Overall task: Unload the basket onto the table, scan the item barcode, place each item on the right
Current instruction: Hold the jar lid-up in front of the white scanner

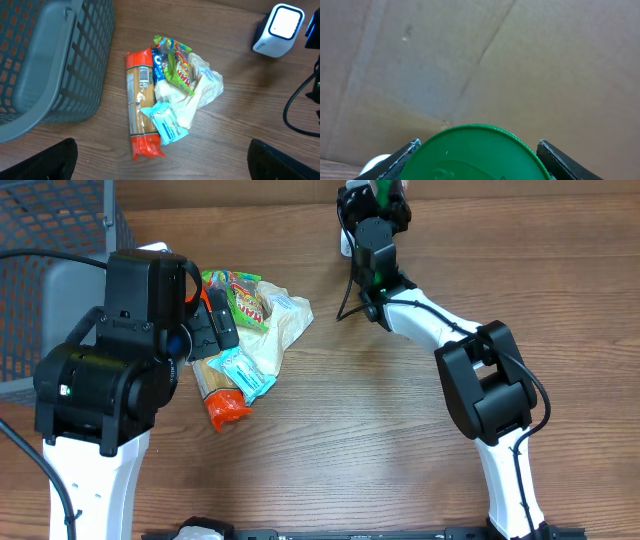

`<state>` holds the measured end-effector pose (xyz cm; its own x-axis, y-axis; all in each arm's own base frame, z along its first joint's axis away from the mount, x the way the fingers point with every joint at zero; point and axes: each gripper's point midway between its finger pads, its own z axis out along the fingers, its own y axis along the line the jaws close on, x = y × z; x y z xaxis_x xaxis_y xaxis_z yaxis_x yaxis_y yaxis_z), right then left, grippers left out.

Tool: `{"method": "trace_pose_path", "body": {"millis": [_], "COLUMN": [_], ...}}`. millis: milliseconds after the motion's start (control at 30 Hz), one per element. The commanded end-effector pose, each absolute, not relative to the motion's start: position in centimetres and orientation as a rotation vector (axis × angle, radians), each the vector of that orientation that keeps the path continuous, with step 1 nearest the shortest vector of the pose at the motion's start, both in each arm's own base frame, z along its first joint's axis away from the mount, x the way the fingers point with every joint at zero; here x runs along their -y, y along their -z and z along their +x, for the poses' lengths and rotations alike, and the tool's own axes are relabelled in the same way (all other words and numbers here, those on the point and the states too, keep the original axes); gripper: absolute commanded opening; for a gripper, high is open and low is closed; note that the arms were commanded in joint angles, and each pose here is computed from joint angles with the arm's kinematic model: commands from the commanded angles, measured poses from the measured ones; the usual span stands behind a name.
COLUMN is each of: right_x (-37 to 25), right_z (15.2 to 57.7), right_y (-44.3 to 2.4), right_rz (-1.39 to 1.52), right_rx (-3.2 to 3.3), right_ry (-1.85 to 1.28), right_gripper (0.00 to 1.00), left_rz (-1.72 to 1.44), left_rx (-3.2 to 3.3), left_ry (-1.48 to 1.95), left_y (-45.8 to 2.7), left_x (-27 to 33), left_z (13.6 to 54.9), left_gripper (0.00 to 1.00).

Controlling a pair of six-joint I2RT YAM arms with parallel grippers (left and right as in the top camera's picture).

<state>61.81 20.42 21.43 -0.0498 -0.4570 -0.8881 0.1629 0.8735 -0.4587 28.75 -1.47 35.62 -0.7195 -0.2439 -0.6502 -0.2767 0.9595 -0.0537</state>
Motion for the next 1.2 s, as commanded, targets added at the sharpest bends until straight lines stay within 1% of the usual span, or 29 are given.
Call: {"method": "trace_pose_path", "body": {"millis": [0,200,333,533,667,867,1033,1167], "right_x": [-20.8,-21.3,-21.5,-23.3,-22.7,-21.3,-21.2,-21.0], "right_z": [60.8,60.5,60.5,60.8,61.4,61.9,62.0,61.6], "right_y": [-23.9,-24.4,-23.4,-21.9,-20.5,-20.5,-20.4,-22.1], "right_rz": [-0.198,-0.197,-0.207,-0.305,-0.279,-0.249,-0.257,-0.187], "right_rx": [-1.518,-1.518,-1.554,-1.589,-1.632,-1.635,-1.637,-1.595], "right_ry": [0.544,0.526,0.503,0.415,0.350,0.356,0.350,0.372], "right_gripper": [0.20,0.18,0.18,0.17,0.16,0.15,0.15,0.15], "left_rz": [-0.382,-0.382,-0.382,-0.382,-0.382,-0.382,-0.382,-0.382], "left_rx": [-2.400,-2.400,-2.400,-2.400,-2.400,-2.400,-2.400,-2.400], "left_ry": [-0.078,-0.078,-0.078,-0.079,-0.078,-0.078,-0.078,-0.078], "left_y": [-35.6,-35.6,-35.6,-35.6,-35.6,-35.6,-35.6,-35.6], "left_x": [1.2,1.2,1.2,1.2,1.2,1.2,1.2,1.2], "left_z": [28.9,28.9,28.9,28.9,28.9,28.9,28.9,28.9], "left_gripper": [1.00,1.00,1.00,1.00,1.00,1.00,1.00,1.00]}}
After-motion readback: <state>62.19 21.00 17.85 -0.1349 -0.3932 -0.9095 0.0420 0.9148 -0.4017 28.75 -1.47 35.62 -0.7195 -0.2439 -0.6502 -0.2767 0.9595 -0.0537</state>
